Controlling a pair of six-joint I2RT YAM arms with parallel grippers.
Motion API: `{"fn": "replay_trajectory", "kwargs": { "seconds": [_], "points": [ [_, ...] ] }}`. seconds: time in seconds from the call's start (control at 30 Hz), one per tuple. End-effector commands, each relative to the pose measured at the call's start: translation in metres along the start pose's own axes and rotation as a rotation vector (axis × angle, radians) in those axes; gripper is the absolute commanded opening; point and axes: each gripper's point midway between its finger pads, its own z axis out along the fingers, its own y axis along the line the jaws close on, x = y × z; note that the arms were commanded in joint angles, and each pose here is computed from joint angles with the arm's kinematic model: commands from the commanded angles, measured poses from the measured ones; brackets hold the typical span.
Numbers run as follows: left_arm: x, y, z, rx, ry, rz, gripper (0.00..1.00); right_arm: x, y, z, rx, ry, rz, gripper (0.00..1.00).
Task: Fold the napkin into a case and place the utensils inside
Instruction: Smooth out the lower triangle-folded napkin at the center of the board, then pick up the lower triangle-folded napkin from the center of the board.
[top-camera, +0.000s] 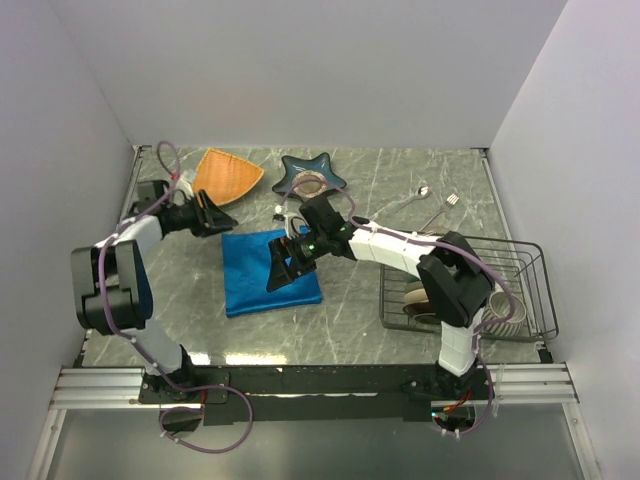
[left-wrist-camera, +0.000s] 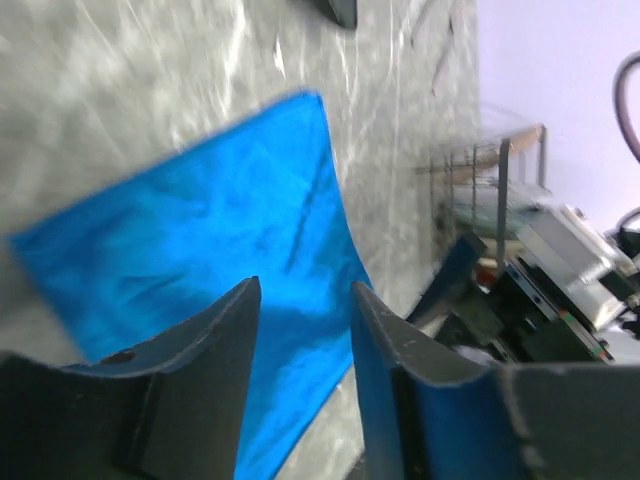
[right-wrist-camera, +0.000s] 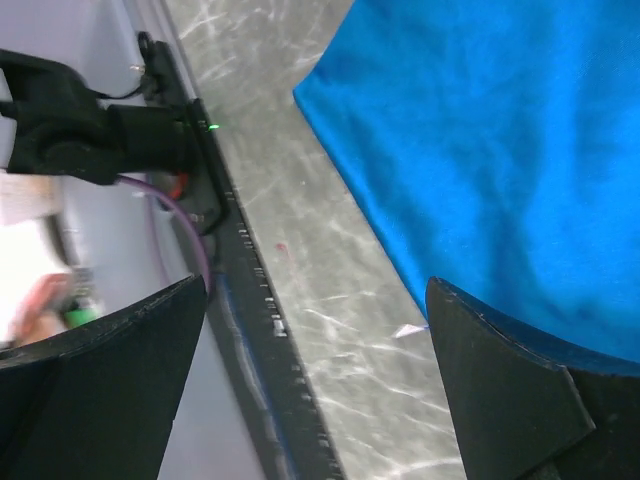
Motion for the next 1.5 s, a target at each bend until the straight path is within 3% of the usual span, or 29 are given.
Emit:
{"fn": "replay_trajectory", "kwargs": {
  "seconds": [0.0, 0.13, 0.27, 0.37, 0.43, 0.57, 0.63, 0.7, 0.73, 0.8, 1.03, 1.3, 1.47],
  "points": [
    [0.020, 0.013, 0.028, 0.068, 0.039, -0.172, 0.45, -0.002, -0.019, 0.004, -0.085, -0.008, 0.165, 0.97],
    [0.028, 0.045, 0.044, 0.042, 0.063, -0.228, 0.40, 0.022, -0.050, 0.010, -0.094, 0.034, 0.292, 0.91],
    [0.035, 0.079, 0.056, -0.015, 0.090, -0.275, 0.39, 0.048, -0.067, 0.019, -0.077, 0.074, 0.357, 0.73],
    [0.038, 0.087, 0.053, -0.033, 0.108, -0.315, 0.45, 0.055, -0.077, 0.021, -0.053, 0.082, 0.382, 0.60],
    [0.035, 0.069, 0.045, 0.019, 0.128, -0.268, 0.51, 0.047, -0.071, 0.016, -0.064, 0.070, 0.362, 0.57],
    [0.038, 0.011, 0.017, 0.146, 0.170, -0.203, 0.57, 0.018, -0.035, -0.008, -0.105, -0.007, 0.279, 0.55],
    [0.048, -0.027, 0.000, 0.216, 0.182, -0.174, 0.57, 0.006, -0.011, -0.021, -0.139, -0.055, 0.262, 0.54],
    [0.075, -0.042, -0.010, 0.238, 0.204, -0.235, 0.56, 0.001, 0.008, -0.023, -0.165, -0.074, 0.253, 0.51],
    [0.075, -0.055, -0.018, 0.251, 0.170, -0.188, 0.55, 0.001, 0.012, -0.021, -0.170, -0.078, 0.257, 0.50],
    [0.095, -0.052, -0.027, 0.233, 0.151, -0.328, 0.52, 0.002, 0.028, -0.008, -0.206, -0.070, 0.262, 0.46],
    [0.095, -0.049, -0.042, 0.210, 0.023, -0.345, 0.49, 0.007, 0.069, 0.057, -0.313, 0.027, 0.304, 0.41],
    [0.084, -0.020, -0.053, 0.126, -0.022, -0.380, 0.50, 0.055, 0.003, 0.084, -0.257, 0.071, 0.541, 0.34],
    [0.055, -0.009, -0.051, 0.083, -0.016, -0.303, 0.54, 0.045, 0.015, 0.083, -0.294, 0.078, 0.530, 0.36]
  ]
}}
